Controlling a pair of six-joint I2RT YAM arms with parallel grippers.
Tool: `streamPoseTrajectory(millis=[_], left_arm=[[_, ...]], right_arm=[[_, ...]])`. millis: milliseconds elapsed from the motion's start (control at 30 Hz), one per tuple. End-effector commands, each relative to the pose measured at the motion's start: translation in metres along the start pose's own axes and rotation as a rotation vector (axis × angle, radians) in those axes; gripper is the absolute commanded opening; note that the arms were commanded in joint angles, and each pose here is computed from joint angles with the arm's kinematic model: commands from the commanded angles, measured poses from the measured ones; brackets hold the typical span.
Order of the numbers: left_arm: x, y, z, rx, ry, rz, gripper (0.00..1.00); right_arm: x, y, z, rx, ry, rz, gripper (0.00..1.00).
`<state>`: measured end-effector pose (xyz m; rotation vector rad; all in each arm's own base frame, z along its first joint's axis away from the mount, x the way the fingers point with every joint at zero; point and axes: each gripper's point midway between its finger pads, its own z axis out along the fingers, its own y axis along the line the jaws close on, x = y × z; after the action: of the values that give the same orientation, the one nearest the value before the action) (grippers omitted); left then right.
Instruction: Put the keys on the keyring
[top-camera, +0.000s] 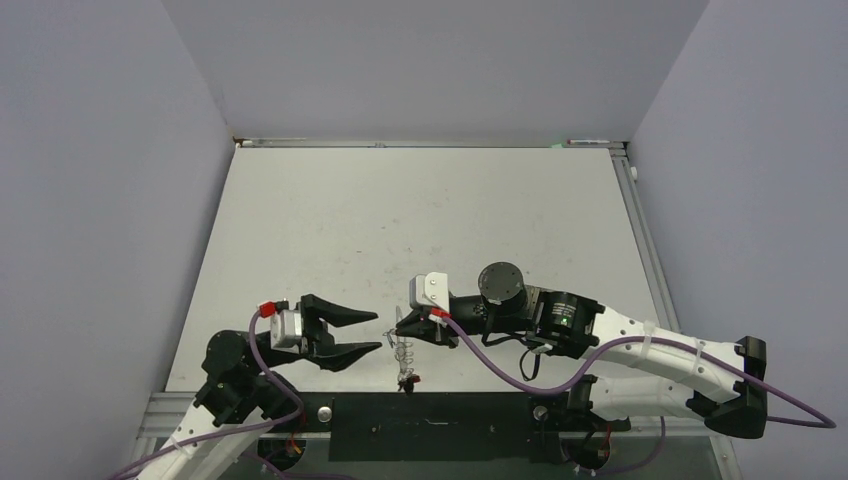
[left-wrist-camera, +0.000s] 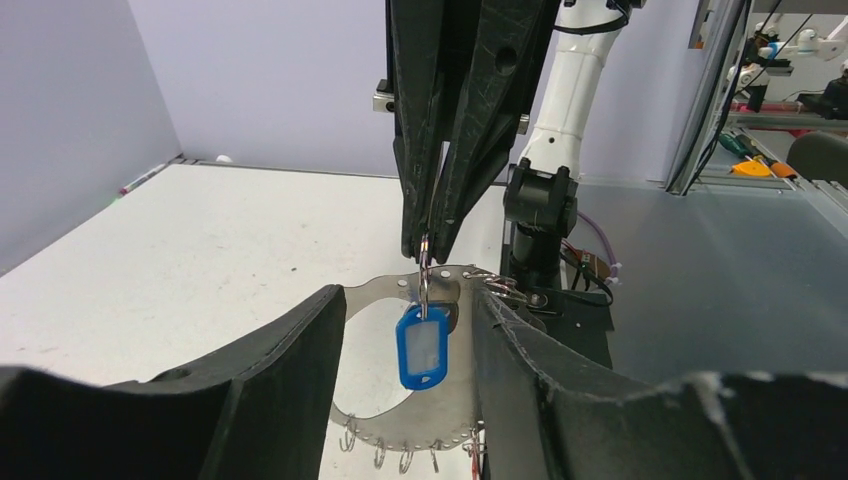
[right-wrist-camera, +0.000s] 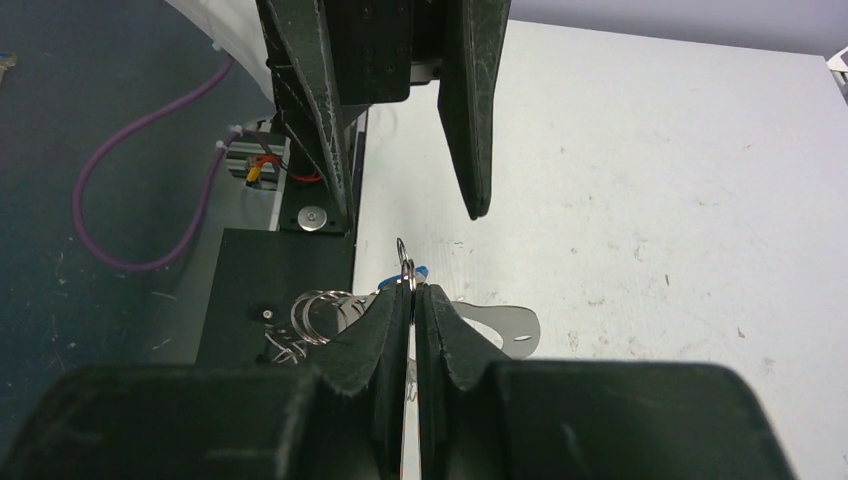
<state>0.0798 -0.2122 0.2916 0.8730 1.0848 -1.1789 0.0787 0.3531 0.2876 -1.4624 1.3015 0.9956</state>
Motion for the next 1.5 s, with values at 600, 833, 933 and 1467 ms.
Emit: streamPoseTrajectory(millis=[600, 833, 933, 1467], left_arm=[[0.006, 0.002, 0.008, 0.031, 0.021, -0.03, 0.22], [0.005, -0.002, 0.008, 0.052, 0.013, -0.032, 0.21], [0.005, -0.004, 0.008, 0.062, 0.009, -0.032, 0.12], [0.001, -0.008, 0.006, 0.075, 0.005, -0.007, 0.0]], right_arm=[[-0.032, 0.0, 0.002, -0.017, -0.137, -0.018, 0.05], [-0.029, 0.0, 0.006, -0.02, -0.13, -0.016, 0.05], [-0.029, 0.0, 0.007, -0.023, -0.132, -0.018, 0.05], [-0.039, -0.008, -0.004, 0.041, -0.195, -0.028, 0.05]])
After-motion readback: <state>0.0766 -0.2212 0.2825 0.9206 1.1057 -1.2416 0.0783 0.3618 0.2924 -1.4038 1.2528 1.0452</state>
